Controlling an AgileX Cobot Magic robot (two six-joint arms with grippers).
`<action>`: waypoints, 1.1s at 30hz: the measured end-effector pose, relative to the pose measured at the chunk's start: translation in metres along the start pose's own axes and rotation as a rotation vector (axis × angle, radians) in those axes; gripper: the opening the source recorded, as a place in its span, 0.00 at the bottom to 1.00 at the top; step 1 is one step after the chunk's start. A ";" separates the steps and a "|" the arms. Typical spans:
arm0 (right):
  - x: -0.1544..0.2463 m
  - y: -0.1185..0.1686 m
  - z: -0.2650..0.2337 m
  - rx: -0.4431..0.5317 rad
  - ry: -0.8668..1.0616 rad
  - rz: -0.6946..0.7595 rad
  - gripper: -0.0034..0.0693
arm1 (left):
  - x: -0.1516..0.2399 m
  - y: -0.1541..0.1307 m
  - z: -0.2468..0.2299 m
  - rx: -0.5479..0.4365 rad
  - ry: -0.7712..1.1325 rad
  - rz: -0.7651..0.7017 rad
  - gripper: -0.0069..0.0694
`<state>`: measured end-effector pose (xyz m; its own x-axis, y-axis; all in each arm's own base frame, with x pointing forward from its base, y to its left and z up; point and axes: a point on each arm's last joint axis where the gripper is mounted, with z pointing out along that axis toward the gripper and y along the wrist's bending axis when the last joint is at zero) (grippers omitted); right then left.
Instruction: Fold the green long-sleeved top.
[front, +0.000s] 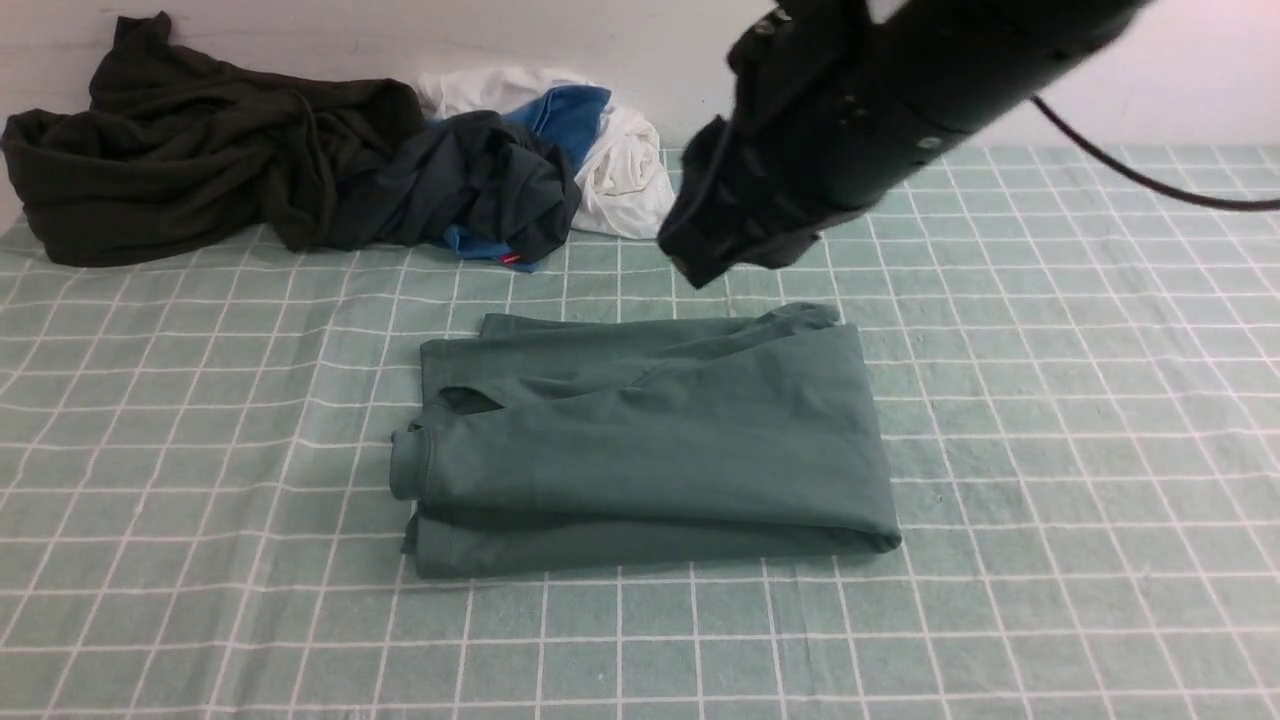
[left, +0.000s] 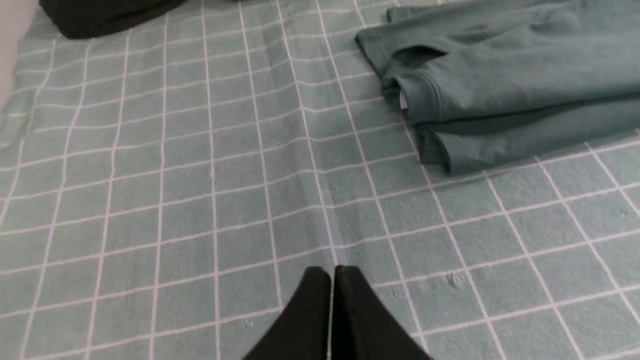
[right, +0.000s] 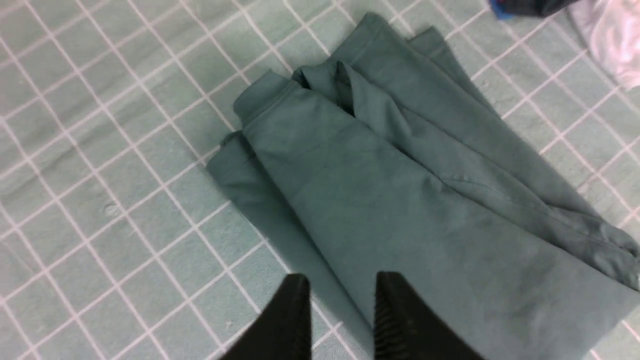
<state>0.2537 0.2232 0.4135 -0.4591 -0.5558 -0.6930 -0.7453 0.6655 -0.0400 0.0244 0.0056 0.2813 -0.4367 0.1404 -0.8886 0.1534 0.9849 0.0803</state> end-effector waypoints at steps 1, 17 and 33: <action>0.012 0.002 -0.015 0.008 -0.044 0.004 0.15 | 0.001 0.001 -0.003 -0.004 -0.018 0.000 0.09; 0.152 0.026 -0.125 0.061 -0.387 0.005 0.03 | 0.002 0.001 -0.005 -0.007 -0.033 0.000 0.09; 0.171 0.031 -0.137 0.045 -0.361 0.009 0.03 | 0.002 0.001 -0.005 -0.007 -0.033 -0.001 0.09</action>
<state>0.0861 0.0805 0.3919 -0.2594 -0.3438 -0.9025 -0.7164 0.6952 -0.0589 0.0196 0.0074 0.2821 -0.4071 0.1357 -0.9032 0.1468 0.9858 0.0819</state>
